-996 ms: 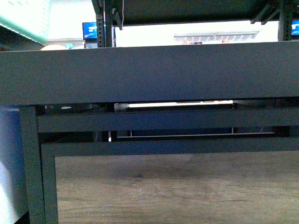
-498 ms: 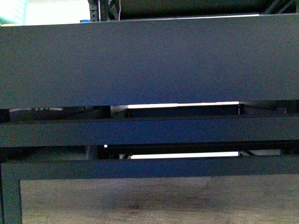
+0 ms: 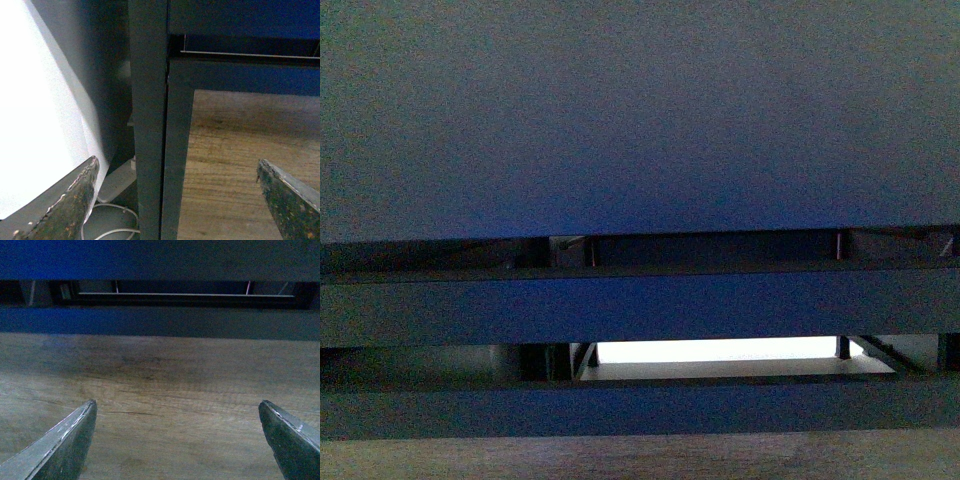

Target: Pick lemon from shelf

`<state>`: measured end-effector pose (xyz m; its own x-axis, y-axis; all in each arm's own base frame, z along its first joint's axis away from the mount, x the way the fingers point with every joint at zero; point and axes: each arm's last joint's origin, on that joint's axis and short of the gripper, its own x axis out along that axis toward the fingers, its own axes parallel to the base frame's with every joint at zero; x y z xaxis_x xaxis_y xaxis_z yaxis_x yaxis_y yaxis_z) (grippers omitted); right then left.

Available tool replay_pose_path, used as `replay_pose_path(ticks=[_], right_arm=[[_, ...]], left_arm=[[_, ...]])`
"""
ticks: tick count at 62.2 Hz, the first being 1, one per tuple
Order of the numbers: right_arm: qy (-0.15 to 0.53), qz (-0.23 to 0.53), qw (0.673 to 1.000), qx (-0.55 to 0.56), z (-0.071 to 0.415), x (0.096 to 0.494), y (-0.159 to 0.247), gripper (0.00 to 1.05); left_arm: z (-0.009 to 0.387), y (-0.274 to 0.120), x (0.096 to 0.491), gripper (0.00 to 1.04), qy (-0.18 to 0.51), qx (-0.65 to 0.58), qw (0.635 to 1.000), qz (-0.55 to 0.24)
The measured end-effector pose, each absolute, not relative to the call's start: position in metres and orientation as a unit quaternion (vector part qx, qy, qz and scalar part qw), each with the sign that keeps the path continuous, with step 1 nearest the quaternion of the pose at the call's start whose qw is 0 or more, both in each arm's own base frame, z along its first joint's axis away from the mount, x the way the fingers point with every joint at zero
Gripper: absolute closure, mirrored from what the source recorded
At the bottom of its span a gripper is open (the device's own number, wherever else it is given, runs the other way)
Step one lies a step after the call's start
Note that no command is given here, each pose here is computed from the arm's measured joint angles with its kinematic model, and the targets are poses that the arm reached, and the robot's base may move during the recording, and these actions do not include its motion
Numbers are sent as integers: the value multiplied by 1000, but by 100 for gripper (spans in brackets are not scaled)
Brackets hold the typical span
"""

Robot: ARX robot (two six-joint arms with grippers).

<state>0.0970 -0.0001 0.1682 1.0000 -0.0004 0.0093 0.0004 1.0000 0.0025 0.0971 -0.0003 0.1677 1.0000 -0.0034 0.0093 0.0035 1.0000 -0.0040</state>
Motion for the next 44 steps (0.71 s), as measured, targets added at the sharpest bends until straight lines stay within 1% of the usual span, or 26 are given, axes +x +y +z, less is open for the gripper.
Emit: replay_pose_path(ticks=[44], right_arm=[[-5,1,1000,1,168,97,0,7]], left_arm=[[168,0,97,8,-5,-2,1000,-2]])
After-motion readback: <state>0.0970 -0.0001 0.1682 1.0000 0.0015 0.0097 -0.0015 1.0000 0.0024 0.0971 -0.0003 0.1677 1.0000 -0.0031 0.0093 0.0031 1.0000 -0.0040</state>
